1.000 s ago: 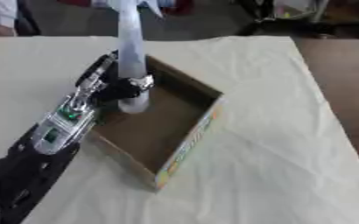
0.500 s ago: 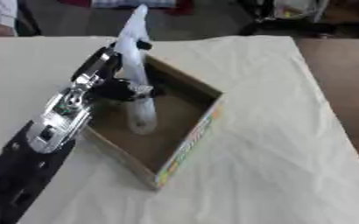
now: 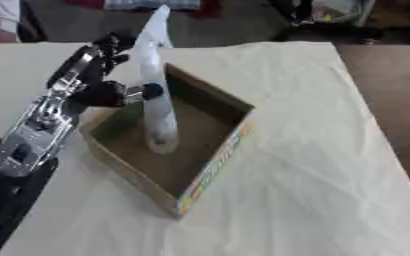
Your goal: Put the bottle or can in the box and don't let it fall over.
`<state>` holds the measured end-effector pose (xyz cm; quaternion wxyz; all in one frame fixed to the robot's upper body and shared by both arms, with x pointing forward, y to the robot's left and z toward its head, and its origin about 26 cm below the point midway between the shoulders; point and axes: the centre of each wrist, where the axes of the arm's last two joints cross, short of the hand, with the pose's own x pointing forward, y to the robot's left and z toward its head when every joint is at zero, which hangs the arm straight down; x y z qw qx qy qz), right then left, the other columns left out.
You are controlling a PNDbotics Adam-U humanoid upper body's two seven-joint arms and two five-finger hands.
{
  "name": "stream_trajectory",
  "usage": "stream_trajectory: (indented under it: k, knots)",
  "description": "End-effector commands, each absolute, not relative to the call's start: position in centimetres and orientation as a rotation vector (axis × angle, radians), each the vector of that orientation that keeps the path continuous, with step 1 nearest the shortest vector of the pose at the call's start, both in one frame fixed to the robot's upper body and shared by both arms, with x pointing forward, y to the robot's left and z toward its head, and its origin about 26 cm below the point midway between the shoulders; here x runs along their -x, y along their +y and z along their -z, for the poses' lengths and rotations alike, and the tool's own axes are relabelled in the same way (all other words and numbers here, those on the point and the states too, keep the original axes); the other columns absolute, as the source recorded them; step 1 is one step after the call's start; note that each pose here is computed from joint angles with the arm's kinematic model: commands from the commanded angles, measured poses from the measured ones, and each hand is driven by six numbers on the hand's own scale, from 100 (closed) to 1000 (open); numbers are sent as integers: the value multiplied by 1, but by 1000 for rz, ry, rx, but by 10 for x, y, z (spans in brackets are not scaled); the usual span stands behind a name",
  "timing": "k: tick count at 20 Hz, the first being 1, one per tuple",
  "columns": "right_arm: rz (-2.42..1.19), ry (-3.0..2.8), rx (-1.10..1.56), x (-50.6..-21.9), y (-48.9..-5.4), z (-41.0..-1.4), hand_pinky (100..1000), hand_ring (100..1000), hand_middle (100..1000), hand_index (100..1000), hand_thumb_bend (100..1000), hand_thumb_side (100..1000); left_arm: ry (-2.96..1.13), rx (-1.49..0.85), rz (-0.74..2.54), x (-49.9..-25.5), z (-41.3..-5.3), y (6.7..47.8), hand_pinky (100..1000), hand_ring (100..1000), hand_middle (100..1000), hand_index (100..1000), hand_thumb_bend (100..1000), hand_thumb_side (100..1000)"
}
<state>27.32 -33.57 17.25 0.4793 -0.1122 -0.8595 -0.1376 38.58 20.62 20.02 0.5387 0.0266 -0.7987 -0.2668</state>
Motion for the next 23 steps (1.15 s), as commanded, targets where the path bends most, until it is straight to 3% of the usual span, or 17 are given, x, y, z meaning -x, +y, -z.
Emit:
stream_trajectory:
  k: [1,14,23]
  knots:
    - [310,-2134,298,-271,-340,-184,954,1000,886,723,100,523,-1926,-95,616,-379,-215,224,1000,1000,997,805,801,265]
    - [311,-2143,310,-270,-342,-184,954,1000,887,723,100,523,-1926,-246,436,-342,-210,292,1000,1000,1000,802,738,274]
    - [309,-2148,320,-270,-343,-185,953,1000,886,722,100,524,-1994,-481,103,-309,-214,349,1000,1000,1000,827,623,331]
